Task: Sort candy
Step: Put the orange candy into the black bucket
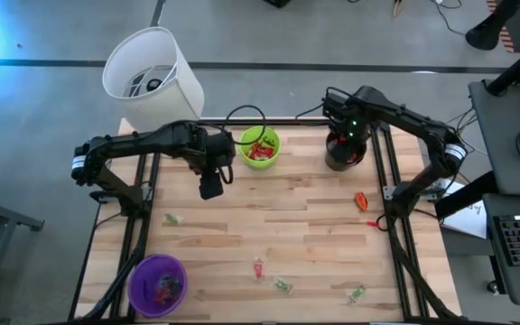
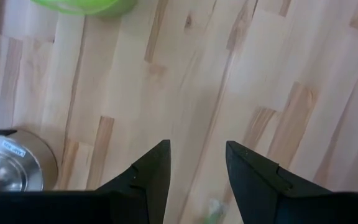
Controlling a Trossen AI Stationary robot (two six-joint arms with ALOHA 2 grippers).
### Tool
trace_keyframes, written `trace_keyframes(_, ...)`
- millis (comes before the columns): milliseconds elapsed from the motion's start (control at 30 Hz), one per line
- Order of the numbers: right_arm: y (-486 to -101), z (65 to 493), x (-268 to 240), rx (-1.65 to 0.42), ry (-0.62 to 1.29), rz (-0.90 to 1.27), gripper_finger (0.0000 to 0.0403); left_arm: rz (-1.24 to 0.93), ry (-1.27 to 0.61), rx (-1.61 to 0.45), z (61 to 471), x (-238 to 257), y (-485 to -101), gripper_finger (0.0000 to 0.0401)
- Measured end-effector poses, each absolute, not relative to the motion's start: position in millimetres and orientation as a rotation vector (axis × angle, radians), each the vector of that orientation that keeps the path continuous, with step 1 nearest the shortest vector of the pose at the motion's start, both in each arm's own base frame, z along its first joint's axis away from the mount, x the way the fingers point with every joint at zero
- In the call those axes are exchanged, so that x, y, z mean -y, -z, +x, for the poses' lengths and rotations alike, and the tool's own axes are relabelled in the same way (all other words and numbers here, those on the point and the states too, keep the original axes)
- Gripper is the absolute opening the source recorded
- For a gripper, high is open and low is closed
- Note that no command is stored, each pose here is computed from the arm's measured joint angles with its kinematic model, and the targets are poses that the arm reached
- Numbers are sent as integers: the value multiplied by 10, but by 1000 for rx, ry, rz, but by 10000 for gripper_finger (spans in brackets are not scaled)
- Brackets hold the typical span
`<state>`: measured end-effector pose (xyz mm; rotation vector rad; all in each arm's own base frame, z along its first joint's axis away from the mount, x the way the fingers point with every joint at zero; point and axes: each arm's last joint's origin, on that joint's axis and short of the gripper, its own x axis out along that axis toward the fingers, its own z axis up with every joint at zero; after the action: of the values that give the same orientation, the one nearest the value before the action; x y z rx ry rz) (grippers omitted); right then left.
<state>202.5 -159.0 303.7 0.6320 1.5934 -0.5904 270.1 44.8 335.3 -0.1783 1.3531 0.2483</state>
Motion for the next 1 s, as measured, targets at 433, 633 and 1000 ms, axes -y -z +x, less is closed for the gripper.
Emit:
trace_keyframes(433,-3057,2012,972,-1543,731,736,176,-129,-204,-1443,2620,-435,-3341,137)
trace_keyframes(633,-2811,1910,713,-1584,917,762,180,-96,-175,-1446,2619,-435,-3342,137)
trace_keyframes(1000,-2176,1662,454,-1610,1016,790,180,-95,-173,-1445,2619,-435,-3343,137)
